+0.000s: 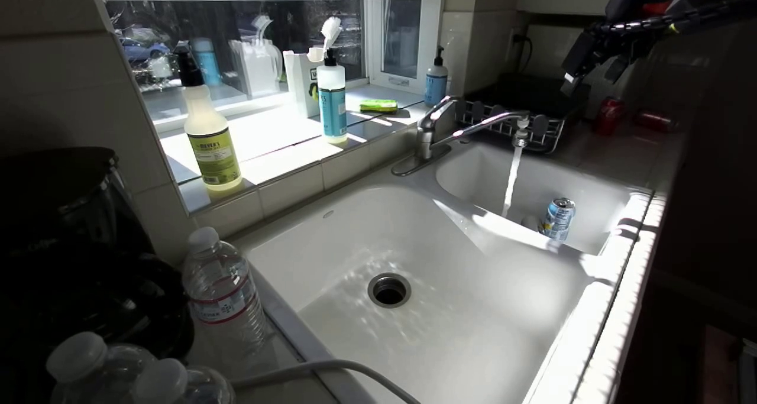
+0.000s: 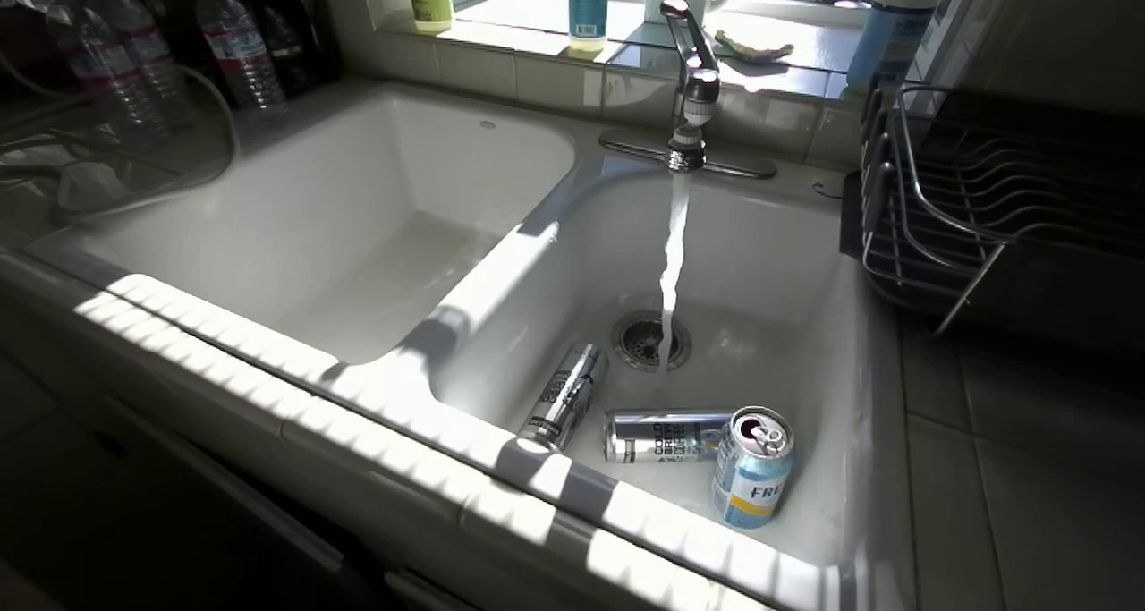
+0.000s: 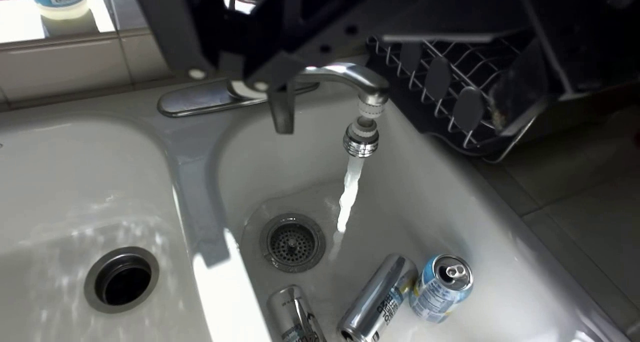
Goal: Move the faucet head to the left and then push the faucet handle down
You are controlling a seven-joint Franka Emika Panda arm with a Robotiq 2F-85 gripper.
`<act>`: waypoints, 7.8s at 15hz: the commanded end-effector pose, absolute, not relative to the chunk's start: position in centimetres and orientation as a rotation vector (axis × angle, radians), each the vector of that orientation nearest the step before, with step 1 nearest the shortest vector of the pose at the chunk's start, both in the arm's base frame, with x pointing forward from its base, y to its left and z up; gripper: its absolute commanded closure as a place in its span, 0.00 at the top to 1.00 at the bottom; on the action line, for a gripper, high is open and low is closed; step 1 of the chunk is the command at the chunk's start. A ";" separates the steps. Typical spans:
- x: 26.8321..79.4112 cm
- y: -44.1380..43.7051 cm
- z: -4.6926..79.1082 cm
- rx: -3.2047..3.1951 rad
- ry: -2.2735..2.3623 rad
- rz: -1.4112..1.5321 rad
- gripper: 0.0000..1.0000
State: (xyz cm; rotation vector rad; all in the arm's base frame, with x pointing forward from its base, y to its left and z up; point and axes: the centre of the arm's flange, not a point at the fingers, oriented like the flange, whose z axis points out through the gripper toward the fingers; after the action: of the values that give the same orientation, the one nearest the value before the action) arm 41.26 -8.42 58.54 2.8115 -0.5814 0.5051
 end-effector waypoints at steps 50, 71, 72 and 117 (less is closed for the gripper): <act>58.3 -17.6 48.9 3.215 -0.141 0.153 1.00; 61.1 -8.3 46.4 3.206 -0.383 0.005 1.00; 61.2 -7.8 46.3 3.191 -0.374 0.001 1.00; 69.8 5.5 45.0 3.063 -0.639 -0.120 1.00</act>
State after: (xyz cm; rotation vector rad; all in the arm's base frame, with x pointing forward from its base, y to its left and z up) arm 67.48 1.46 45.38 3.0049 -0.6357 -0.1418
